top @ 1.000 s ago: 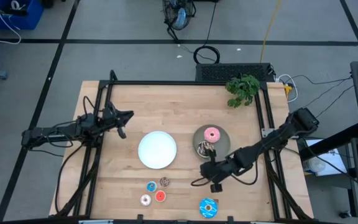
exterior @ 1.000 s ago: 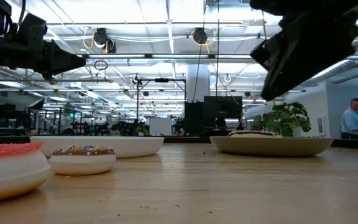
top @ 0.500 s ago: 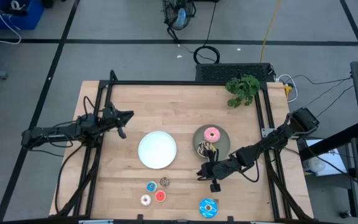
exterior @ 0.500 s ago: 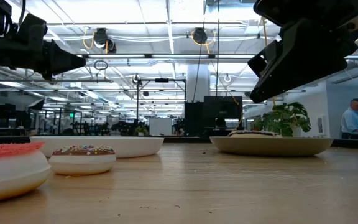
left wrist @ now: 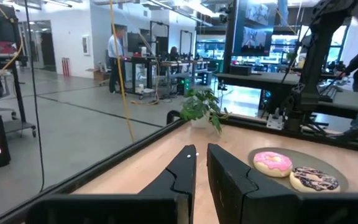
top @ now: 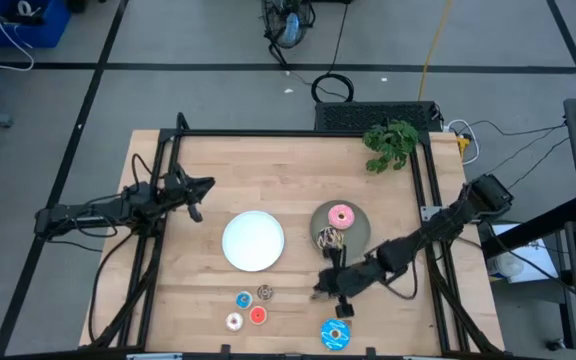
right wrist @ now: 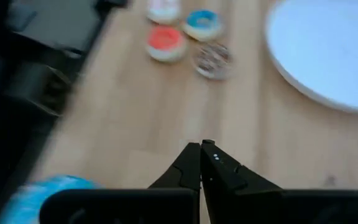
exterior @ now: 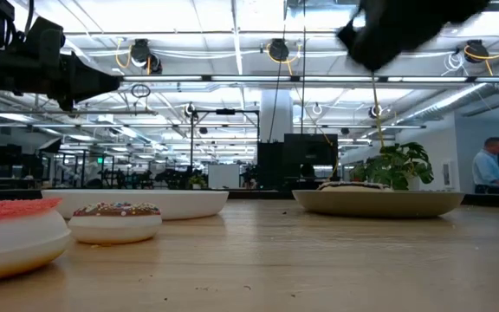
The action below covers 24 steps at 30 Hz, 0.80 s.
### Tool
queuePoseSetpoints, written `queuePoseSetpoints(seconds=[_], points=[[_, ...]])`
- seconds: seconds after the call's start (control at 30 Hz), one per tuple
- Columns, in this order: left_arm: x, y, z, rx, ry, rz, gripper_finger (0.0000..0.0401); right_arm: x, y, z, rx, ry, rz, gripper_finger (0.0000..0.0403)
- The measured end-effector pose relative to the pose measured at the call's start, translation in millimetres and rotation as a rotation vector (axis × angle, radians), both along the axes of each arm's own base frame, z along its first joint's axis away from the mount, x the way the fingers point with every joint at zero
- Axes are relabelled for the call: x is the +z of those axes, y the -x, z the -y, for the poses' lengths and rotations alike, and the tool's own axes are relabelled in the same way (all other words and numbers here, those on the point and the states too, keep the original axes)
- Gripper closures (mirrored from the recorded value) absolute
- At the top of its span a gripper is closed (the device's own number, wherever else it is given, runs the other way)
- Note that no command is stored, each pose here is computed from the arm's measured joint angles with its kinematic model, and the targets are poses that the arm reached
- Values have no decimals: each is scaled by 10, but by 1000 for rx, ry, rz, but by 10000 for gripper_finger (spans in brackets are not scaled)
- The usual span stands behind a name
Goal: Pick & Place donuts
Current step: Put the large blue donut on the gray plate
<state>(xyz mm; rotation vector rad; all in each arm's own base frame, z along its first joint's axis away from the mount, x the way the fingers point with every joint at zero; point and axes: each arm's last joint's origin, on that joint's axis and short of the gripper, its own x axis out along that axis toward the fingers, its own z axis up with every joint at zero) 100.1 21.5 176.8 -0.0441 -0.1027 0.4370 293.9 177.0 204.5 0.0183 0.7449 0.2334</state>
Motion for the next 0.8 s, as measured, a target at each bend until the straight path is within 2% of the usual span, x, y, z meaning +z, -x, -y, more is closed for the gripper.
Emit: queuePoseSetpoints(seconds=[0.13, 0.27, 0.43, 0.6, 0.7, 0.8], points=[[5, 0, 0, 0, 0, 6, 354, 303, -10, -360, -15, 82, -147, 402], [4, 0, 1, -1, 1, 5, 354, 491, -61, -663, -74, 50, -284, 403], [-15, -9, 10, -39, 17, -9, 354, 342, -118, -983, -67, -14, -452, 403], [-11, -17, 28, -107, 17, -5, 354, 228, -94, -1037, -161, -58, -496, 398], [-16, -18, 30, -114, 17, -10, 354, 204, -90, -1036, -178, -60, -506, 373], [-31, -19, 30, -115, 20, -25, 354, 207, -88, -1030, -187, -56, -503, 330]])
